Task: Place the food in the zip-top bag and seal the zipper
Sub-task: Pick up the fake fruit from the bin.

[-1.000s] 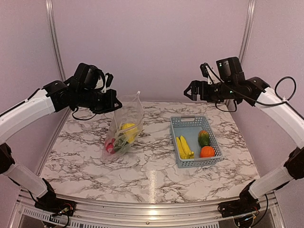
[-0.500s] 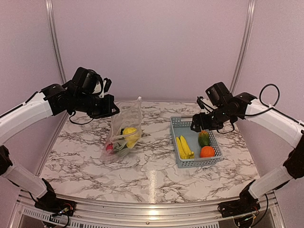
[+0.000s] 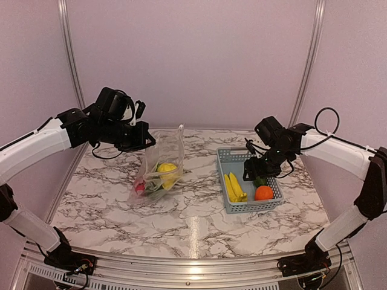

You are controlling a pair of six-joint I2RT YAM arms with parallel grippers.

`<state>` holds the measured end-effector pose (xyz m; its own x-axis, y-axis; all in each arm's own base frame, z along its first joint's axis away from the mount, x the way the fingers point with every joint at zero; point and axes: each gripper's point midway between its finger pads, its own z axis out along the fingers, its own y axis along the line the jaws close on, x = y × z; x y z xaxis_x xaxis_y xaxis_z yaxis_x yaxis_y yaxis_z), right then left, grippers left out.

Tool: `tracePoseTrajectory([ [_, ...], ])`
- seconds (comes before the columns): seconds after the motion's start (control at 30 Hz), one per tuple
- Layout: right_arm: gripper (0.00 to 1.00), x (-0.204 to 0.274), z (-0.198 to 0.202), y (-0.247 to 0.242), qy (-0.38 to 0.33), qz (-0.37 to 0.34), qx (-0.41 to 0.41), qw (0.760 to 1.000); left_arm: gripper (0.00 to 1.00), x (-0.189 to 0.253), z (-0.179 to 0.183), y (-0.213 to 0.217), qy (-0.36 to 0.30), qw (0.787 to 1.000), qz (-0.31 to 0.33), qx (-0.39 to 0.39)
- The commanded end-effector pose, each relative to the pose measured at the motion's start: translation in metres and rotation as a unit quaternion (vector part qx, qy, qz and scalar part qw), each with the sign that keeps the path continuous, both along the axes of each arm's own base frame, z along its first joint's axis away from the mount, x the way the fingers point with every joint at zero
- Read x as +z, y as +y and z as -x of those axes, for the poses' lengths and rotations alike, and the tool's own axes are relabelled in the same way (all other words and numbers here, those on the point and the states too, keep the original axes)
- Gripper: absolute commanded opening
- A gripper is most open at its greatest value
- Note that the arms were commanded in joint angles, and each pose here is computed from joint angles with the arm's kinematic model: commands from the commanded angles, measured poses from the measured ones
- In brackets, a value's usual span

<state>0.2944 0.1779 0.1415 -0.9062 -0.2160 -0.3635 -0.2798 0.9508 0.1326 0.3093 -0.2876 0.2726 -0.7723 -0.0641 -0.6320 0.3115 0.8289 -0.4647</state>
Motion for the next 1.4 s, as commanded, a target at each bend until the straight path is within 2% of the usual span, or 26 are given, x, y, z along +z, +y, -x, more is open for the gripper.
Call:
tracePoseTrajectory([
  [0.0, 0.71, -0.004, 0.012, 0.014, 0.039, -0.038, 0.028, 0.998, 0.00, -0.011, -0.002, -0.001, 0.000, 1.000, -0.008, -0.008],
  [0.27, 0.70, -0.014, 0.022, 0.031, 0.085, -0.063, 0.042, 0.993, 0.00, -0.013, -0.002, 0.000, -0.004, 1.000, -0.005, -0.006],
  [0.5, 0.69, -0.029, 0.038, 0.044, 0.105, -0.020, 0.075, 0.991, 0.00, -0.016, 0.000, 0.003, -0.005, 1.000, -0.007, -0.003],
  [0.67, 0.67, -0.039, 0.040, 0.039, 0.115, 0.010, 0.066, 0.991, 0.00, -0.016, 0.000, 0.003, -0.004, 1.000, -0.003, -0.002],
  [1.03, 0.55, -0.051, 0.034, 0.044, 0.114, 0.015, 0.067, 0.991, 0.00, -0.014, -0.003, 0.000, -0.007, 1.000, 0.005, 0.000],
  [1.37, 0.33, -0.047, 0.017, 0.041, 0.087, 0.036, 0.057, 0.994, 0.00, -0.013, -0.005, -0.005, -0.004, 1.000, 0.009, -0.004],
])
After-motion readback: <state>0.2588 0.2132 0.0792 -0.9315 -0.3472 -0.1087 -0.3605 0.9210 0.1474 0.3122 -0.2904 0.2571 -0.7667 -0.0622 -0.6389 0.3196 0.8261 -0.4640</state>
